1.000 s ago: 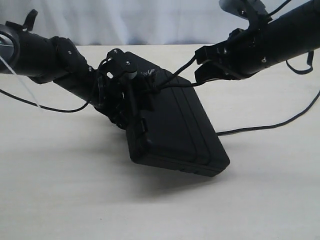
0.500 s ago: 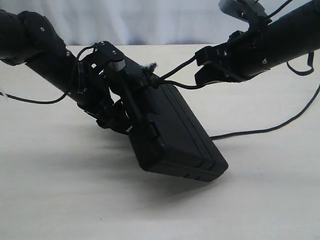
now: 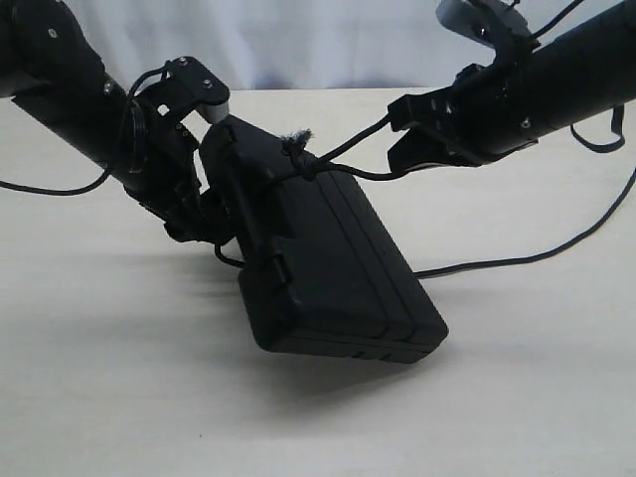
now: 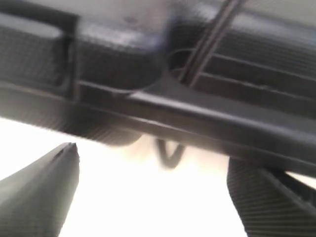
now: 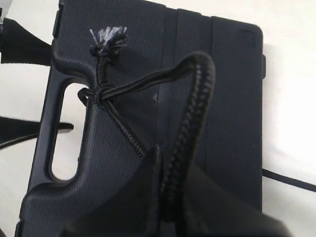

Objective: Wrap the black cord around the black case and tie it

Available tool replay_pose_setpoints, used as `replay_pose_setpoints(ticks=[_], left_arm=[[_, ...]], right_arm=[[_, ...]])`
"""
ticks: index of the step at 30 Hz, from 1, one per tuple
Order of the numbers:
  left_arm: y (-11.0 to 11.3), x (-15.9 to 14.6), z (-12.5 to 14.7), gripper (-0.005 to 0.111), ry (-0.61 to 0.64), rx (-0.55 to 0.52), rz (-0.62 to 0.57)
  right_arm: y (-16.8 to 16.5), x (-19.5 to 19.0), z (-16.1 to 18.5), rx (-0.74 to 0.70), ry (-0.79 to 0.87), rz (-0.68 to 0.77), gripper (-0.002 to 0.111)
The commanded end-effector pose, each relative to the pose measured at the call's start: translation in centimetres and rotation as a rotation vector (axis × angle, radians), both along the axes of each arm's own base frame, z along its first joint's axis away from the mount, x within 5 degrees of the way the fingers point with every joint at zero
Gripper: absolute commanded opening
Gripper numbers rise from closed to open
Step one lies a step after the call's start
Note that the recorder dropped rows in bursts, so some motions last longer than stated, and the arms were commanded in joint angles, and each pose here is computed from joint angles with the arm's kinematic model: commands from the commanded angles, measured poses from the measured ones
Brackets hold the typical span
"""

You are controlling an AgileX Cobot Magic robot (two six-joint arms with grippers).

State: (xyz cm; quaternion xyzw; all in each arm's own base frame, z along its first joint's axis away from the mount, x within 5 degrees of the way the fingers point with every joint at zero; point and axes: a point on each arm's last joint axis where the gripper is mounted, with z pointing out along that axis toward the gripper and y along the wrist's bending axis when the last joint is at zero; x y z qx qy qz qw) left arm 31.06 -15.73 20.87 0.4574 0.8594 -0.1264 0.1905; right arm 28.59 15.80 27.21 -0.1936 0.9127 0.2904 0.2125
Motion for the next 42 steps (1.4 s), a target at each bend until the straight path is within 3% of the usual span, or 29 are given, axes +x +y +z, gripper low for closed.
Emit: replay_pose_setpoints(ticks=[1, 4, 10, 22, 27, 33, 39, 42], left_arm=[[1.3, 1.1, -0.5, 0.076, -0.018, 0.016, 0.108], [2.6, 2.1, -0.9, 0.076, -0.03, 0.011, 0.167], [2.2, 2.8, -2.3, 0.076, -0.022, -0.011, 0.199], [2.1, 1.5, 2.2, 0.075, -0.097, -0.119, 0.2], [1.2, 1.0, 2.4, 0.075, -0.065, -0.178, 0.117], [-0.5, -0.1, 3.4, 0.075, -0.077, -0.358, -0.123], [-0.7, -0.1, 3.0, 0.075, -0.055, -0.359, -0.148], [-2.2, -0.2, 2.0, 0.075, -0.099, -0.334, -0.208]], right_arm=[[-0.1, -0.4, 0.0, -0.012, 0.014, 0.021, 0.004], [-0.2, -0.6, -0.5, -0.014, 0.026, 0.014, 0.004], [-0.5, -0.6, -1.8, -0.033, 0.009, -0.029, 0.004], [0.2, -0.4, -1.1, 0.049, -0.073, 0.033, 0.004], [0.2, -0.4, -1.0, 0.048, -0.087, 0.042, 0.004], [0.2, -0.4, -1.0, 0.042, -0.1, 0.057, 0.004], [0.3, -0.1, -0.5, 0.054, -0.113, 0.051, 0.004], [0.8, -0.1, 0.0, 0.125, -0.144, 0.074, 0.004]])
